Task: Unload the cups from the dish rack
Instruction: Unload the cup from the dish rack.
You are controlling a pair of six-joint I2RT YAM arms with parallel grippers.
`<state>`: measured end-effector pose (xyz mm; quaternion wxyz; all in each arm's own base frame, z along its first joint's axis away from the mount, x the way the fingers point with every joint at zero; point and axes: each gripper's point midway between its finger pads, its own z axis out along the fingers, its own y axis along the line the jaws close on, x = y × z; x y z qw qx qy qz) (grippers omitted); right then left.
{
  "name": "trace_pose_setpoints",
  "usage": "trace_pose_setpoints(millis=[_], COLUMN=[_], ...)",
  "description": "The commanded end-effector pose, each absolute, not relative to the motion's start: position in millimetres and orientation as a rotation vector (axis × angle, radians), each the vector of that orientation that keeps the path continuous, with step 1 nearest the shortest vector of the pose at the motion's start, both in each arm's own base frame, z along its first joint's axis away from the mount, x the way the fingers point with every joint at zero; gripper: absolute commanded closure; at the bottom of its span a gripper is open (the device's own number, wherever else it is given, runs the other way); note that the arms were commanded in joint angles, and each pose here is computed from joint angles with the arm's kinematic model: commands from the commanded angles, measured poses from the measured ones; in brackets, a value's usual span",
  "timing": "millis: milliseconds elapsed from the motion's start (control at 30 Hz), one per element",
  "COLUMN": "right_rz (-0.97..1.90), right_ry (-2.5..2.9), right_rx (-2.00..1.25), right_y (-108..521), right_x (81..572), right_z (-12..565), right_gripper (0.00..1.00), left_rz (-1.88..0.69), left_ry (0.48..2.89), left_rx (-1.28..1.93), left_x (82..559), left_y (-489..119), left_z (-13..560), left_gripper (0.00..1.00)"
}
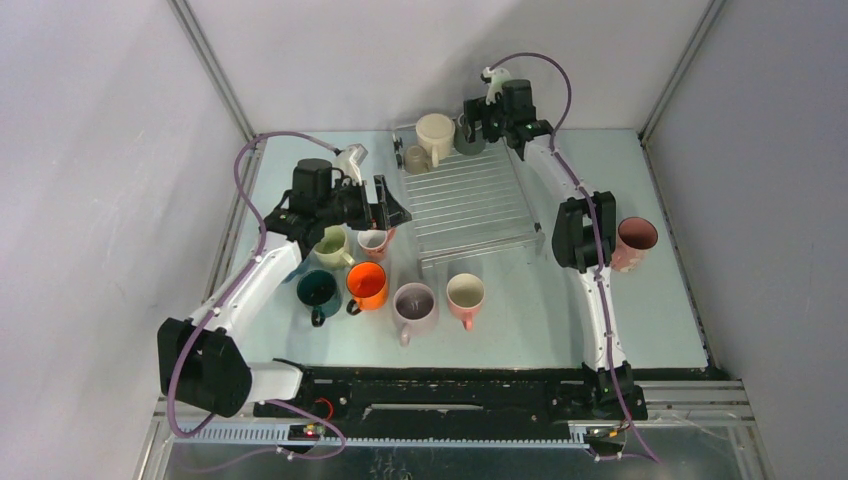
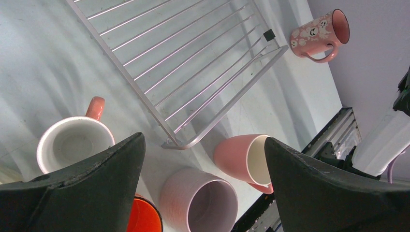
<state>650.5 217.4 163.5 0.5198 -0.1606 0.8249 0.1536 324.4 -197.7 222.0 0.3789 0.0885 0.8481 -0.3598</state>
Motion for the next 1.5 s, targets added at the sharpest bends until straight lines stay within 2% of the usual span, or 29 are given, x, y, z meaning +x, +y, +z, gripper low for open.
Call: trace_pose_setpoints(millis=[0,800,1467], right_rz=[0.431,0.421,0.518], right_ry=[1.881,1.72,1.653], right_rx=[-0.42,-0.697,-0.724], right_y=[228.8,220.1,232.0], right_x=[653.7,673.8,682.6], right_z=[196.1,178.4,162.1], right_gripper=[0.0,0.0,0.0], left_rz=[-0.944,-0.956,-0.962], left_ry=[2.159,2.208,2.254], left_rx=[0.233,0.234,0.246], left_x=[323.9,327.4,330.4], left_y=[-199.2,-202.2,-206.5], left_z=[219.6,203.6,191.1], left_gripper=[0.0,0.0,0.0])
